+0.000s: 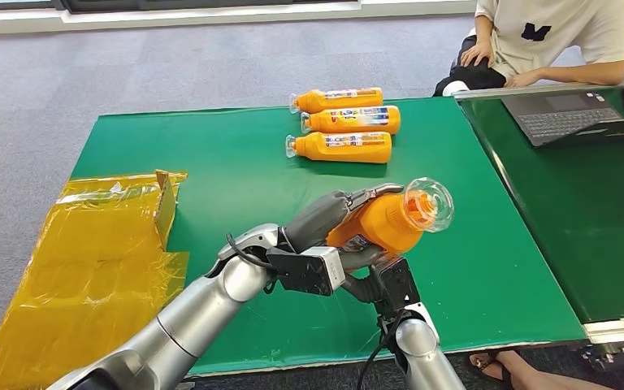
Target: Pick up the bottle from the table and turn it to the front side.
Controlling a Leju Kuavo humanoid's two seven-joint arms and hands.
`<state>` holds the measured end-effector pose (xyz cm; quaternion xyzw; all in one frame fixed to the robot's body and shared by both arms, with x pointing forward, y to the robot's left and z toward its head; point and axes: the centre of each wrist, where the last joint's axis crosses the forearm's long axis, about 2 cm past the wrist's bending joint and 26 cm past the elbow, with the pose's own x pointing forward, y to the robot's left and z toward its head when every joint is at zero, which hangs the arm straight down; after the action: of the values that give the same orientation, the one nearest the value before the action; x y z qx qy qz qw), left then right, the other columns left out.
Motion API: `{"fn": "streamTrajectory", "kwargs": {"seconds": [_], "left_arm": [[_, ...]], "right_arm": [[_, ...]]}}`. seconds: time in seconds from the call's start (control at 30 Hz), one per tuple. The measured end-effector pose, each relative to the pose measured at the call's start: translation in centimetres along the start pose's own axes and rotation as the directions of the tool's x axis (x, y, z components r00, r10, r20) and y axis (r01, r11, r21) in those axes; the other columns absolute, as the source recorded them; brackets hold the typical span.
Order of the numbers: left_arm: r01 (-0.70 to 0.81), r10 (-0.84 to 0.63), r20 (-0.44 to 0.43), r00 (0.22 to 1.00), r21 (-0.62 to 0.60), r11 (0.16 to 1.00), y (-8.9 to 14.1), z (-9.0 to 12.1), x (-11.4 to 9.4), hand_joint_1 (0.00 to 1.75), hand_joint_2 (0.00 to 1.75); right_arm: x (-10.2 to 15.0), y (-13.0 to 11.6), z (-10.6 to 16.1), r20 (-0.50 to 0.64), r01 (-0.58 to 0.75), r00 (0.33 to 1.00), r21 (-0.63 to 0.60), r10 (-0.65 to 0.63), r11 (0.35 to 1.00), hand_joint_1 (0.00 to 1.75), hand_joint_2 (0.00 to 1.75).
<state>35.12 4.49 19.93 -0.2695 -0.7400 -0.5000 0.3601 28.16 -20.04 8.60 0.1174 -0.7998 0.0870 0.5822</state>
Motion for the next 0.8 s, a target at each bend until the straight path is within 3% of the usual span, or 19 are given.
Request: {"fn": "streamTrajectory", "kwargs": {"seconds": [0.67, 0.7, 0.77, 0.8], "left_arm": [[-0.034, 0.033, -0.001, 0.999, -0.015, 0.999, 0.08, 0.08, -0.22, 1.75, 1.75], [-0.034, 0.034, -0.001, 0.999, -0.015, 0.999, 0.08, 0.09, -0.23, 1.75, 1.75], [-0.034, 0.034, -0.002, 0.999, -0.015, 0.999, 0.07, 0.10, -0.24, 1.75, 1.75], [-0.033, 0.033, -0.002, 0.999, -0.013, 0.999, 0.06, 0.10, -0.25, 1.75, 1.75]], "right_arm": [[-0.07, 0.05, 0.14, -0.004, -0.003, 1.000, 0.007, 0.003, 1.000, 1.75, 1.75], [-0.07, 0.06, 0.15, -0.004, -0.003, 1.000, 0.007, 0.003, 1.000, 1.40, 1.75], [-0.08, 0.06, 0.18, -0.005, -0.006, 1.000, 0.007, 0.006, 1.000, 0.53, 1.75], [-0.08, 0.06, 0.20, -0.006, -0.009, 1.000, 0.006, 0.009, 1.000, 0.09, 1.31]]}}
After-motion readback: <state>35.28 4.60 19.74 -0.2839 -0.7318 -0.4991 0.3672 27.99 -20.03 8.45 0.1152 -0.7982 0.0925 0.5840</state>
